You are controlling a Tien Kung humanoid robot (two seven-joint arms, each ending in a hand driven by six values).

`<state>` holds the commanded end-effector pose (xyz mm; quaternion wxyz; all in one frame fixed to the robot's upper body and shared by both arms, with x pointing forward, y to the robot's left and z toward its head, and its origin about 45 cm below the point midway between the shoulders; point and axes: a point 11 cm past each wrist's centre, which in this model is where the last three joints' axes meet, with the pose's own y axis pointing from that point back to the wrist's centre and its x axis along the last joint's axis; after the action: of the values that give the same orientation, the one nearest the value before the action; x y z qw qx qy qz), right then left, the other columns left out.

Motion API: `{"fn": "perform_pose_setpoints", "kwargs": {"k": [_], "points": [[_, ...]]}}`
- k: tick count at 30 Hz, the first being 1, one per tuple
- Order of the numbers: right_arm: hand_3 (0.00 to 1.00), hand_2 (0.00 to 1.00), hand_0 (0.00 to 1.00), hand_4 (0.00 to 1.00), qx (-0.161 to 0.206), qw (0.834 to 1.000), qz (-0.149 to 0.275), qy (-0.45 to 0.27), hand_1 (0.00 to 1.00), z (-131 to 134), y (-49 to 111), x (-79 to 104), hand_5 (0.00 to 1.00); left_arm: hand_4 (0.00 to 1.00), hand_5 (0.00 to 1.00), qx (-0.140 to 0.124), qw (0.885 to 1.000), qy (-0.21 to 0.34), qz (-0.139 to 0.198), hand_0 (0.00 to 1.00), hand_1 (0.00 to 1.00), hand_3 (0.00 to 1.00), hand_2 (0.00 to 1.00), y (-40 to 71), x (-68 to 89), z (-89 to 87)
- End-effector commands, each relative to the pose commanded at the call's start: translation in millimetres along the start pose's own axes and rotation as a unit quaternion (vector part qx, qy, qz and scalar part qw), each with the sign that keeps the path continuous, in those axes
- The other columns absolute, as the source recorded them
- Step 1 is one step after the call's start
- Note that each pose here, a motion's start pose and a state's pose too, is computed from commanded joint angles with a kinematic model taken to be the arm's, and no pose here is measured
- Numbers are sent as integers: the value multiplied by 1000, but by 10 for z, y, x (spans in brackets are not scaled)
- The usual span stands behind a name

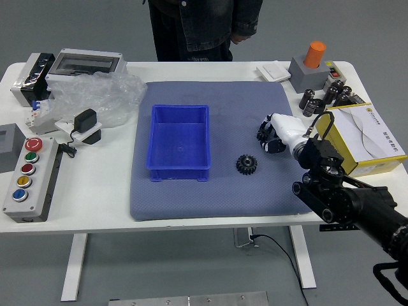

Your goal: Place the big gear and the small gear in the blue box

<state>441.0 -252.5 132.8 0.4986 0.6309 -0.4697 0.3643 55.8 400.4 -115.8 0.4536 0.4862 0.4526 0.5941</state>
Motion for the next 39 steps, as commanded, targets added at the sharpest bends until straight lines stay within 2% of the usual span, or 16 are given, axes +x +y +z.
{"fn": "perform_pose_setpoints", "kwargs": {"k": [2, 3, 8, 9, 32, 39], "points": [[644, 531, 629, 794, -1, 1000, 2, -3, 492, 4, -2, 12, 120, 453, 34, 0, 1000, 0, 0, 729, 678, 703, 703, 0, 0, -1], [646, 531, 621, 730, -1, 1000, 4, -6, 489, 6, -5, 28, 168, 456, 36, 0, 1000, 0, 0, 729, 678, 704, 706, 0, 1, 0], [646, 531, 621, 730, -1, 1000, 9, -10, 489, 7, -9, 52, 168, 456, 36, 0, 1000, 1, 0, 729, 678, 704, 706, 0, 2, -2], [646, 526, 617, 685, -1, 1000, 10, -11, 482, 6, -10, 54, 202, 458, 38, 0, 1000, 1, 0, 729, 677, 703, 708, 0, 1, -2], [645, 542, 616, 686, -11, 1000, -2, -17, 484, 19, -4, -8, 203, 461, 42, 0, 1000, 0, 0, 729, 679, 703, 713, -1, -5, -3], [639, 527, 607, 684, -11, 1000, 3, -16, 476, 22, -5, -5, 249, 464, 44, 0, 1000, -2, 0, 730, 679, 703, 712, 0, -2, -3]]}}
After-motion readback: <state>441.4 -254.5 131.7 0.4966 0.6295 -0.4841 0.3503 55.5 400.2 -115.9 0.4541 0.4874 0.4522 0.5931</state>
